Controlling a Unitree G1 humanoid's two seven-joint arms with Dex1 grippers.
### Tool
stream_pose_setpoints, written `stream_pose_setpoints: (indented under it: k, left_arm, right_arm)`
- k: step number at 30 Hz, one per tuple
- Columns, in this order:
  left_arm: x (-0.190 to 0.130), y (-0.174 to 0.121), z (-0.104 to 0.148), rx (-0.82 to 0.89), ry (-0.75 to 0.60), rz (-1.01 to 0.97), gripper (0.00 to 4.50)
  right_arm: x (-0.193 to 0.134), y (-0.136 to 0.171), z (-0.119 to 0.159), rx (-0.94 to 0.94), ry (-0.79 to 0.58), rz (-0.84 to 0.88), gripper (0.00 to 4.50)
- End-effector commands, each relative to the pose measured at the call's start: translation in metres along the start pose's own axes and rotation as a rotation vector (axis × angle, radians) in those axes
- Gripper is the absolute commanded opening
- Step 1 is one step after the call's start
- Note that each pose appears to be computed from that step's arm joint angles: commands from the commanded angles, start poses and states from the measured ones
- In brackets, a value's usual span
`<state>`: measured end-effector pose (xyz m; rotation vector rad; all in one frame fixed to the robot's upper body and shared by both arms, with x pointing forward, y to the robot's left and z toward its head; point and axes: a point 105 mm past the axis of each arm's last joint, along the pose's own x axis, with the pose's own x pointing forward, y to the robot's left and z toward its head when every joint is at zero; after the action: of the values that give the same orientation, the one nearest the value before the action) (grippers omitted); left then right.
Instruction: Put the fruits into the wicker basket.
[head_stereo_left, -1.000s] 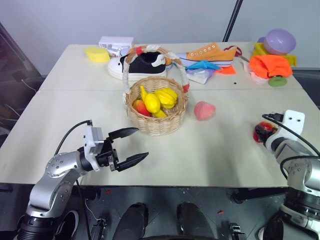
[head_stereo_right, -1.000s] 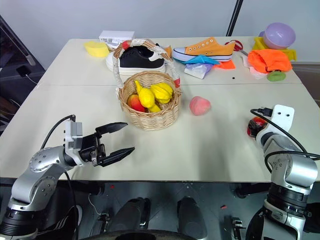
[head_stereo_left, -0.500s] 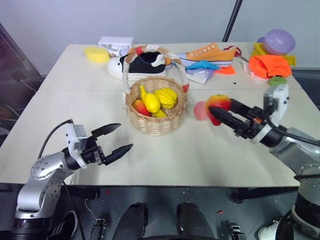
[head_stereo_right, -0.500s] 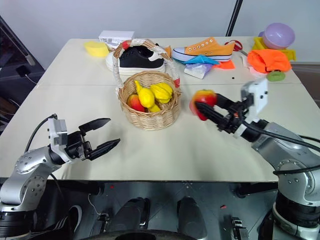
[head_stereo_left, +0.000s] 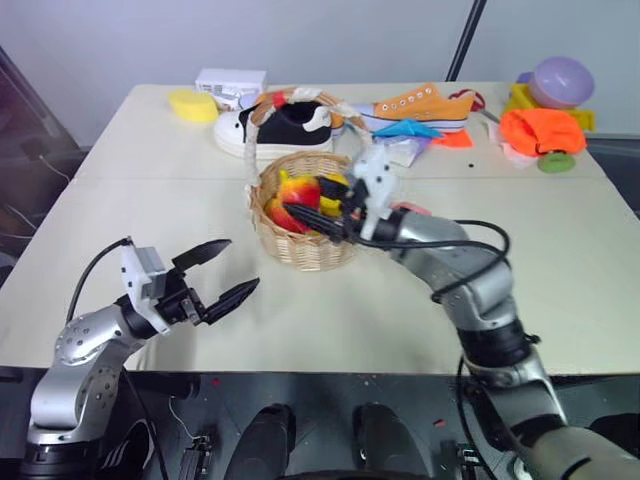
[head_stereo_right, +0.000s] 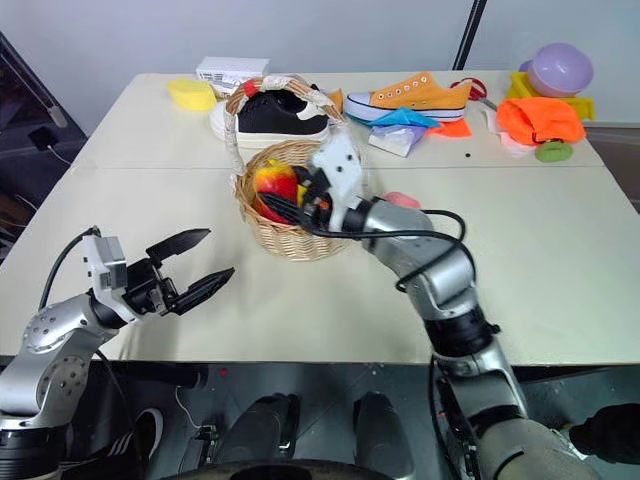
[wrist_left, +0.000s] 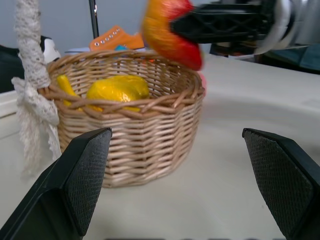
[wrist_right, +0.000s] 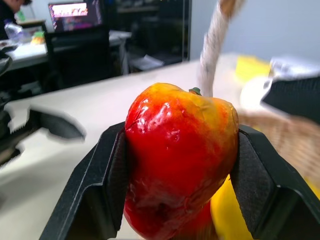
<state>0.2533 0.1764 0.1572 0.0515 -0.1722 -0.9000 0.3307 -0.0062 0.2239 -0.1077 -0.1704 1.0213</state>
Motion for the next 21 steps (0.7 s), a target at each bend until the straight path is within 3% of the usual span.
stream_pose_setpoints:
  k: [1, 4, 8, 12, 15, 21]
  left_arm:
    - [-0.004, -0.001, 0.011, 0.047, -0.023, 0.023, 4.5]
    - [-0.003, -0.004, 0.011, 0.046, -0.03, 0.027, 4.5]
    - [0.0, -0.009, 0.009, 0.033, -0.033, 0.017, 4.5]
    - [0.004, -0.012, 0.011, 0.018, -0.036, -0.025, 4.5]
    - [0.004, -0.014, 0.009, 0.022, -0.012, -0.061, 4.5]
    - [0.006, -0.014, 0.004, 0.036, 0.018, -0.101, 4.5]
  right_arm:
    - [0.006, -0.013, 0.002, -0.13, -0.015, -0.059, 3.32]
    - [0.002, -0.021, 0.003, -0.111, -0.034, -0.078, 4.44]
    - [-0.009, -0.021, 0.005, -0.133, -0.041, -0.079, 4.44]
    - [-0.052, -0.013, 0.016, -0.04, -0.101, -0.03, 4.44]
    - [-0.087, -0.005, 0.006, -0.038, -0.047, -0.02, 4.44]
    - [-0.146, -0.019, -0.034, -0.029, 0.174, -0.207, 4.44]
